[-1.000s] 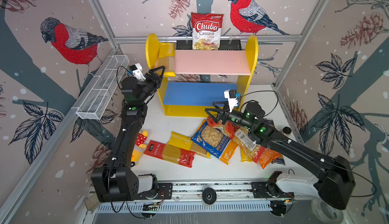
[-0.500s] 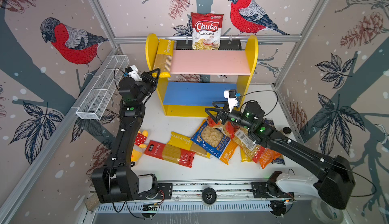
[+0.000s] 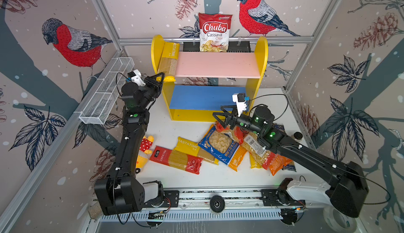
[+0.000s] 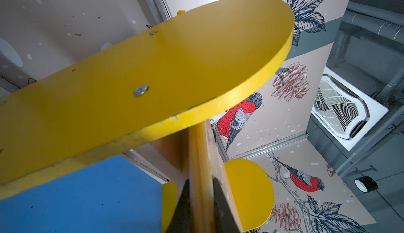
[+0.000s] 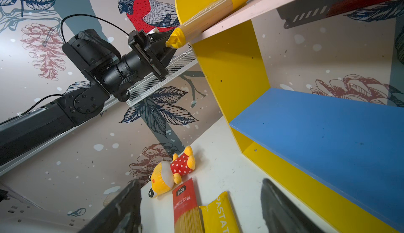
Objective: Arrange pasta packages on shelves
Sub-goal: Place the pasta bag on the shelf.
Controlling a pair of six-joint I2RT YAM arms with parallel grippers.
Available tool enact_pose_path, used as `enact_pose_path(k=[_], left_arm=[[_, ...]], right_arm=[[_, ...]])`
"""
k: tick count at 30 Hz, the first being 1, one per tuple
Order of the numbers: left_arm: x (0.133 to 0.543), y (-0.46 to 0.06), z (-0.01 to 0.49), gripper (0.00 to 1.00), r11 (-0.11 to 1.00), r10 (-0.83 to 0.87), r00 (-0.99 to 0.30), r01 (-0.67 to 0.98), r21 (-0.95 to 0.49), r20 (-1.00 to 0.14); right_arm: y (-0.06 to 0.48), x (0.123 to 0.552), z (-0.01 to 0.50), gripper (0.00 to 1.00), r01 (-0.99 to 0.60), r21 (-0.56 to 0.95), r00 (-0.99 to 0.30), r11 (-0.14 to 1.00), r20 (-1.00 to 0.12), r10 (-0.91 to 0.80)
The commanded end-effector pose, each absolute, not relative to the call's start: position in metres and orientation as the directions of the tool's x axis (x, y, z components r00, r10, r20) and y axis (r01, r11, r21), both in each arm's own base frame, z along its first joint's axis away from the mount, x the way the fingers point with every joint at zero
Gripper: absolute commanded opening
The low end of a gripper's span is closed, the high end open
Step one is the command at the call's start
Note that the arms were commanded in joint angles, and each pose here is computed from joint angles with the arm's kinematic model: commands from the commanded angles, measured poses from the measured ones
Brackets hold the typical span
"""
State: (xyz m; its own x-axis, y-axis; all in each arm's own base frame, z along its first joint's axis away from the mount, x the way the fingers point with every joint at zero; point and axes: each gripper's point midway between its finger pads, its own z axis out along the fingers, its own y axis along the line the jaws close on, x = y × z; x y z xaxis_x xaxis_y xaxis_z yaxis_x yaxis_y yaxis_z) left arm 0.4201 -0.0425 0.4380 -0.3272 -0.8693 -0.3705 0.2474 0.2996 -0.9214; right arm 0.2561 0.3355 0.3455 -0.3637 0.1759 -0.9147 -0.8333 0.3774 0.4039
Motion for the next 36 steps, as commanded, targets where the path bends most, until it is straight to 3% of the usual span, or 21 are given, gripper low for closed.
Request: enact_pose_path(k=[1,8,20,36], left_arm=[[0.415,-0.037,0.46,0.0,0.322,-0.873,-0.263,0.323,-0.89,-0.411],[0.413,-0.036,0.463,0.0,0.308,-0.88,-0.258,0.328,-0.893,-0.398],[0.39,-0.049,0.459,0.0,0.1,-0.903,-0.36,0.353,-0.93,-0.233],[0.426,-0.034,0.458,0.01,0.21,-0.914,-0.277,0.3,-0.931,-0.296]], right_arm=[[0.336,0.257,0.35,0.85,-0.837,0.399,-0.353,0.374,-0.917,0.188],[0.338,0.257,0.348,0.85,-0.836,0.404,-0.36,0.37,-0.914,0.185],[0.339,0.258,0.346,0.85,-0.835,0.41,-0.366,0.367,-0.912,0.186],[0.338,0.258,0.345,0.85,-0.834,0.405,-0.363,0.375,-0.914,0.18]])
